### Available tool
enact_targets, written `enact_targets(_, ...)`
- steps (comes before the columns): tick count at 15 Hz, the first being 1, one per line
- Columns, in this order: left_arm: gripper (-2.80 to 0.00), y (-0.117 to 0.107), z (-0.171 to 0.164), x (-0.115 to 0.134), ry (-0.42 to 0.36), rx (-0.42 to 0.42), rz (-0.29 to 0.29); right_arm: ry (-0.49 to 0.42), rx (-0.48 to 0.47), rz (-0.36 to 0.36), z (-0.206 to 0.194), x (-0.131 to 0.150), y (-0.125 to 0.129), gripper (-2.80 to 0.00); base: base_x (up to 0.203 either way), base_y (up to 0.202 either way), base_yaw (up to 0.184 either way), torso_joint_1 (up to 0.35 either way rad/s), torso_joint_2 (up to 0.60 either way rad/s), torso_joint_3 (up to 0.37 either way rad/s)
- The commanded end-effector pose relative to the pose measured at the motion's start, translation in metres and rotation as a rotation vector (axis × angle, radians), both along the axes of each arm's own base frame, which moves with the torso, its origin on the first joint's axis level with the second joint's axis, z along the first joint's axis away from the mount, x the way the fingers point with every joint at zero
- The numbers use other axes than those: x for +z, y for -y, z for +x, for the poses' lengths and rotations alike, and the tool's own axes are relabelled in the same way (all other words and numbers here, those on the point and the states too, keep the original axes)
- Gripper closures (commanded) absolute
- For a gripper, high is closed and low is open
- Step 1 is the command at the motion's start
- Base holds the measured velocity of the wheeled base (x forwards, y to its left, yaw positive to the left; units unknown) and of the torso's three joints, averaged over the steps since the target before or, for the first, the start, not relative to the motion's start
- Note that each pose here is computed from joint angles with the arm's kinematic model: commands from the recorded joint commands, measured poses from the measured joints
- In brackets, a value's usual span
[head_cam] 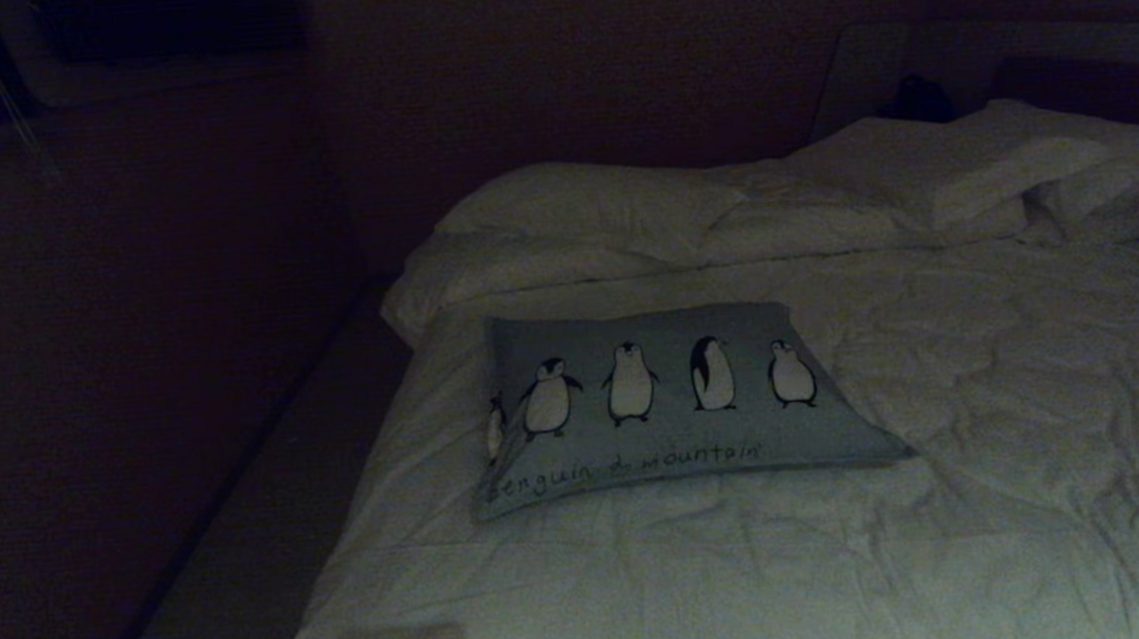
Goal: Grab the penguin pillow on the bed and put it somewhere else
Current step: Pick up the pillow
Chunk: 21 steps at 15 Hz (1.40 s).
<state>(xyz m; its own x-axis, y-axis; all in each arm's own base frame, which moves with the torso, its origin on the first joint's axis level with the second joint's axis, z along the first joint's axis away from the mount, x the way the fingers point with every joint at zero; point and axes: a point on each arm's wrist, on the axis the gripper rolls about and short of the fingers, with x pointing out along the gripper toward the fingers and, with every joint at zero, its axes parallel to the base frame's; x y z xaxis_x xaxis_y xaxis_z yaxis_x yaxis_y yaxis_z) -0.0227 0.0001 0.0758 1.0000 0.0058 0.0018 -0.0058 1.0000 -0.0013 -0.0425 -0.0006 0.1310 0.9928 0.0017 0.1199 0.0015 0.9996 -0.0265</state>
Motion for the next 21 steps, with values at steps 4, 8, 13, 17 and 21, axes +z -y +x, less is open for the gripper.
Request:
enact_targets(4,0.0,0.0,0.0,0.0,0.0,0.0,0.0,-0.242,0.015,-0.009,0.025,0.026,0.0,0.0,0.0,0.0,0.0,0.0,0.0,0.0)
enact_targets(8,0.0,0.0,0.0,0.0,0.0,0.0,0.0,-0.447,0.074,0.039,0.09,0.044,-0.003,0.0,0.0,0.0,0.0,0.0,0.0,0.0)
enact_targets(13,0.0,0.0,0.0,0.0,0.0,0.0,0.0,-0.643,0.112,0.114,0.201,0.036,-0.007,0.0,0.0,0.0,0.0,0.0,0.0,0.0)
enact_targets(17,0.0,0.0,0.0,0.0,0.0,0.001,0.0,-0.699,0.137,0.216,0.292,0.024,-0.021,0.0,0.0,0.0,0.0,0.0,0.0,0.0)
enact_targets(21,0.0,0.0,0.0,0.0,0.0,0.0,0.0,-0.712,0.218,0.269,0.352,0.015,-0.06,0.0,0.0,0.0,0.0,0.0,0.0,0.0)
